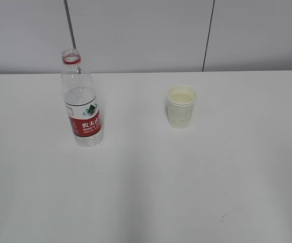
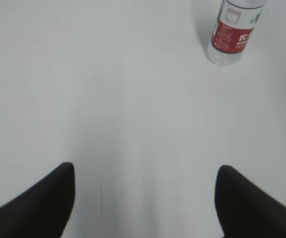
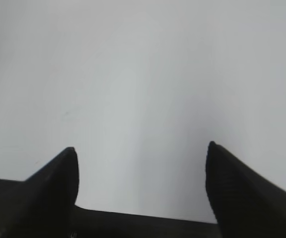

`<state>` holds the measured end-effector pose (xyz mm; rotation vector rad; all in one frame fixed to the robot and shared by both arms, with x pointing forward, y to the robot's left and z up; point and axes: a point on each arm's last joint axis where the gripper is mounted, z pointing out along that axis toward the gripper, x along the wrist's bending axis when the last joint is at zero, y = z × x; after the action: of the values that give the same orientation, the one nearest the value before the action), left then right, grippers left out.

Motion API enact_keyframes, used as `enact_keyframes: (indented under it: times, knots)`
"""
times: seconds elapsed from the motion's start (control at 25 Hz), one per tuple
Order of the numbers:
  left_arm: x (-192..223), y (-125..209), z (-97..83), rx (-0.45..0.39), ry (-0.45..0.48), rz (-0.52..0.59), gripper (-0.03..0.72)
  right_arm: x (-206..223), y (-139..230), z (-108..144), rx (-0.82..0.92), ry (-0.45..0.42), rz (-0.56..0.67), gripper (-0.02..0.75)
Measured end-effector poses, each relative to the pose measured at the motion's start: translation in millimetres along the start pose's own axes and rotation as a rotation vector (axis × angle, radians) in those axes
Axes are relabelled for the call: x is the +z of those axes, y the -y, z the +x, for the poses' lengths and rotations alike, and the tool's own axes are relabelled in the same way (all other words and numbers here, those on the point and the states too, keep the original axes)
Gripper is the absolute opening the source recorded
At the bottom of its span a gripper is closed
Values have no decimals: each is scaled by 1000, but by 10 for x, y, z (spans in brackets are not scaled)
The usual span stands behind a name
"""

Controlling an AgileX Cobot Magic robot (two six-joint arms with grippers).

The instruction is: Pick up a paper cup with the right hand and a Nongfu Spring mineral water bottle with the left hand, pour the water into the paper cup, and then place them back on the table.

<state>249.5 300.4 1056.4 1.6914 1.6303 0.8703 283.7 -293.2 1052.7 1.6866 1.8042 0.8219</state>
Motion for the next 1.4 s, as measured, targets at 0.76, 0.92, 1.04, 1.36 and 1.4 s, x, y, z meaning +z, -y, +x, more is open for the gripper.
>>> enact_keyframes:
  times: [0.76,0.92,1.04,1.36,1.4]
  knots:
    - [-164,133,-10,2,-7,-134,519,-369,427,-1,-14,9,-202,588]
    - [-164,133,-10,2,-7,-134,513,-355,437,2,-12,5,-197,588]
    - [-164,133,-10,2,-7,-134,513,-349,440,2,-12,5,-195,588]
    - [-164,133,-10,2,-7,-134,513,-349,440,2,-12,4,-195,588]
    - [-164,133,-10,2,-7,-134,513,-349,440,2,-12,4,-195,588]
